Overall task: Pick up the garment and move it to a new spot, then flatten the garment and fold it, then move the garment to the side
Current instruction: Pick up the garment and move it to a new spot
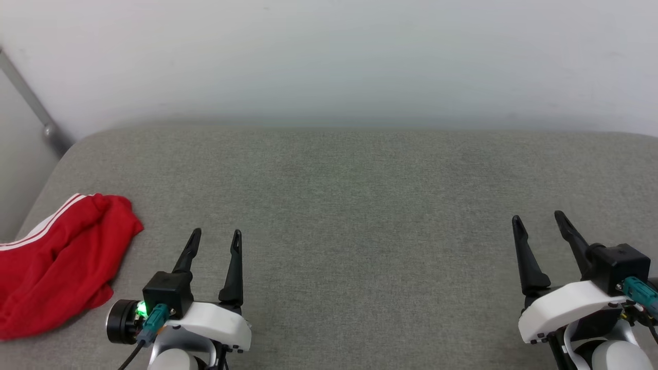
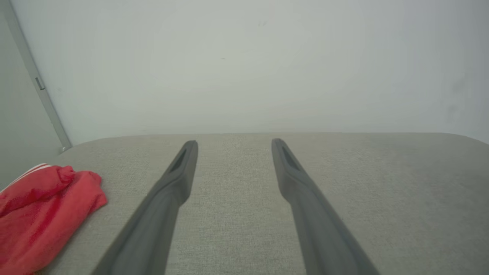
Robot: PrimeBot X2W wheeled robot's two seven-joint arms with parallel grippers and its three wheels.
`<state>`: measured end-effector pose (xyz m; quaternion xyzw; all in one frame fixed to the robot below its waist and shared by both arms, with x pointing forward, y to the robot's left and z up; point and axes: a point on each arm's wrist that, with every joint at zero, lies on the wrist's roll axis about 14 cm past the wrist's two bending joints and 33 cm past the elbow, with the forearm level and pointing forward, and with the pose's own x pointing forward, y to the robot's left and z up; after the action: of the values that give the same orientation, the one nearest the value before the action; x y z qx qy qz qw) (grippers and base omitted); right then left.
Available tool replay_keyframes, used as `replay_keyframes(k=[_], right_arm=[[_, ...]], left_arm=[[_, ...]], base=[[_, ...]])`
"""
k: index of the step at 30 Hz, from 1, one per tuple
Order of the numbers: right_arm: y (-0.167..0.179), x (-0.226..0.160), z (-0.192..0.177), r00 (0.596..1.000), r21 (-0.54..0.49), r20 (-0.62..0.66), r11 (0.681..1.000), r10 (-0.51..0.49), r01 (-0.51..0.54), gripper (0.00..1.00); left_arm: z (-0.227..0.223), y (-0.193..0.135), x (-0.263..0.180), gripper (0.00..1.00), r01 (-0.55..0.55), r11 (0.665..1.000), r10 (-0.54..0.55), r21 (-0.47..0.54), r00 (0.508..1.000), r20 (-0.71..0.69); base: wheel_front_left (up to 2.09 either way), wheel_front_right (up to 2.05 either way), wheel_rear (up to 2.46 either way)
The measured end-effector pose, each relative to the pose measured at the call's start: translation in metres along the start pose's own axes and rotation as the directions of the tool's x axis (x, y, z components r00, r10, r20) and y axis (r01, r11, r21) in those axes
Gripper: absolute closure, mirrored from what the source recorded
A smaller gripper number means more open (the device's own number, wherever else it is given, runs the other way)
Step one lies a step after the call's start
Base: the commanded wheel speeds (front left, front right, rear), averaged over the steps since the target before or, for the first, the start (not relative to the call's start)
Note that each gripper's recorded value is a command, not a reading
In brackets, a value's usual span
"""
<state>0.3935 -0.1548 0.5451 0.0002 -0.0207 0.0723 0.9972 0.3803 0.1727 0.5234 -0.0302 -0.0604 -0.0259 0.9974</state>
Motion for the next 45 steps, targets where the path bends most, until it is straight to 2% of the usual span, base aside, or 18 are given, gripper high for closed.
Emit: replay_keyframes(k=[8, 14, 25, 26, 35, 45], right_arm=[[0.032, 0.016, 0.002, 0.996, 0.001, 0.005, 0.996, 0.094, -0.094, 0.0], [0.071, 0.03, 0.001, 0.979, 0.004, 0.005, 0.979, 0.205, -0.205, 0.0], [0.146, 0.047, 0.002, 0.916, 0.014, 0.014, 0.916, 0.401, -0.401, 0.0], [0.162, 0.048, 0.001, 0.898, 0.016, 0.015, 0.897, 0.441, -0.441, 0.0], [0.185, 0.051, -0.001, 0.868, 0.016, 0.015, 0.868, 0.495, -0.496, 0.0], [0.19, 0.058, -0.002, 0.863, 0.019, 0.019, 0.862, 0.505, -0.506, 0.0]], left_arm=[[0.007, 0.034, -0.015, 0.0, -0.107, 0.994, 0.107, 0.005, 0.994, 0.015], [0.013, 0.072, -0.037, 0.0, -0.233, 0.972, 0.233, 0.005, 0.972, 0.03], [0.021, 0.135, -0.094, 0.0, -0.451, 0.893, 0.45, 0.014, 0.892, 0.043], [0.022, 0.145, -0.106, 0.0, -0.49, 0.871, 0.489, 0.015, 0.871, 0.044], [0.023, 0.156, -0.122, 0.0, -0.54, 0.841, 0.539, 0.014, 0.841, 0.045], [0.023, 0.16, -0.114, 0.0, -0.543, 0.839, 0.542, 0.038, 0.84, 0.039]], base=[[0.0, 0.0, 0.0], [0.0, 0.0, 0.0], [0.0, 0.0, 0.0], [0.0, 0.0, 0.0], [0.0, 0.0, 0.0], [0.0, 0.0, 0.0]])
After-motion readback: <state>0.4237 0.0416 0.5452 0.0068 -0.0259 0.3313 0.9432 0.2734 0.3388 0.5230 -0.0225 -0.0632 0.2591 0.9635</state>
